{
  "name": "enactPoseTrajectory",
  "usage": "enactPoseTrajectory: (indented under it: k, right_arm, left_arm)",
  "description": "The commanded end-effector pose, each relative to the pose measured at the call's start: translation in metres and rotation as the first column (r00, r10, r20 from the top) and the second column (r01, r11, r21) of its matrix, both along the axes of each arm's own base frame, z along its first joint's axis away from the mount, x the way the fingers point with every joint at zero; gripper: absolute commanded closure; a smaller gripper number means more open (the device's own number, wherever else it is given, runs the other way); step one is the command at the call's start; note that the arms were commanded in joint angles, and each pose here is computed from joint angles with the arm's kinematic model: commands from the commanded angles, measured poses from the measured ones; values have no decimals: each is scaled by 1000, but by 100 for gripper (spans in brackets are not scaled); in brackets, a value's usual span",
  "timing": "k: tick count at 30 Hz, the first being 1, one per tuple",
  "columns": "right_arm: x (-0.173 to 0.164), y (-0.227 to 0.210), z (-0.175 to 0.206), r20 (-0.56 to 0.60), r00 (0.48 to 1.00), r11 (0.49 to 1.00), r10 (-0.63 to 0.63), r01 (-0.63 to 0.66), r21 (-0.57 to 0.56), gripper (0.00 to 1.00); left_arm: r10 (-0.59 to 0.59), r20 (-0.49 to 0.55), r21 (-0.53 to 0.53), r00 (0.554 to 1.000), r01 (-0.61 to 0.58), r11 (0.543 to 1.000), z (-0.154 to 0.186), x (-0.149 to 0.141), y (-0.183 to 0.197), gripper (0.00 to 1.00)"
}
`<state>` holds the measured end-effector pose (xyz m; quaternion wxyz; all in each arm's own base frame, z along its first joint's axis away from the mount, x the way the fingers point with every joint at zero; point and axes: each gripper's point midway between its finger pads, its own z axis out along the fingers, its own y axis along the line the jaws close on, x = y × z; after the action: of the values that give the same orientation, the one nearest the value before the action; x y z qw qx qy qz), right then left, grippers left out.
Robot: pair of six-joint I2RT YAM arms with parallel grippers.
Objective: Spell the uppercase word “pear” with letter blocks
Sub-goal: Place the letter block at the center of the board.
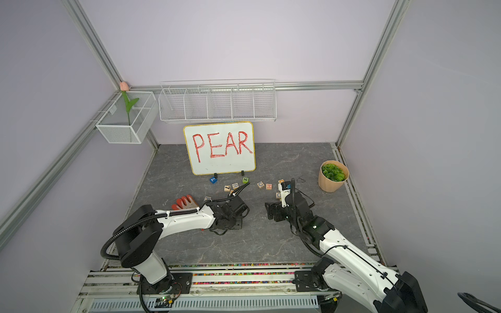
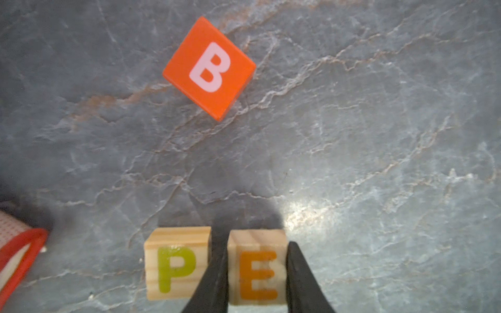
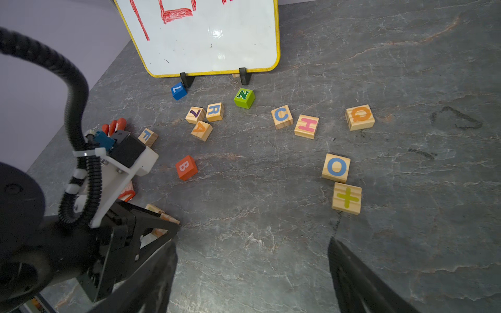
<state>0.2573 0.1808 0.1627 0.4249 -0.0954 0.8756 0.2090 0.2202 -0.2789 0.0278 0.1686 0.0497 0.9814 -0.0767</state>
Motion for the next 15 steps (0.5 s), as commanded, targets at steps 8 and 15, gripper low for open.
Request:
enactPoseTrajectory:
  k: [8, 15]
  right_arm:
    - [-1, -4, -2, -1, 1000, 999, -13, 13, -33, 11]
    - [0, -6, 0, 7, 1000, 999, -20, 20, -38, 11]
  left_arm:
    - [7, 14, 11, 1000, -7, 1000, 4, 6, -3, 67]
    - [6, 18, 14, 1000, -6, 1000, 6, 7, -3, 63]
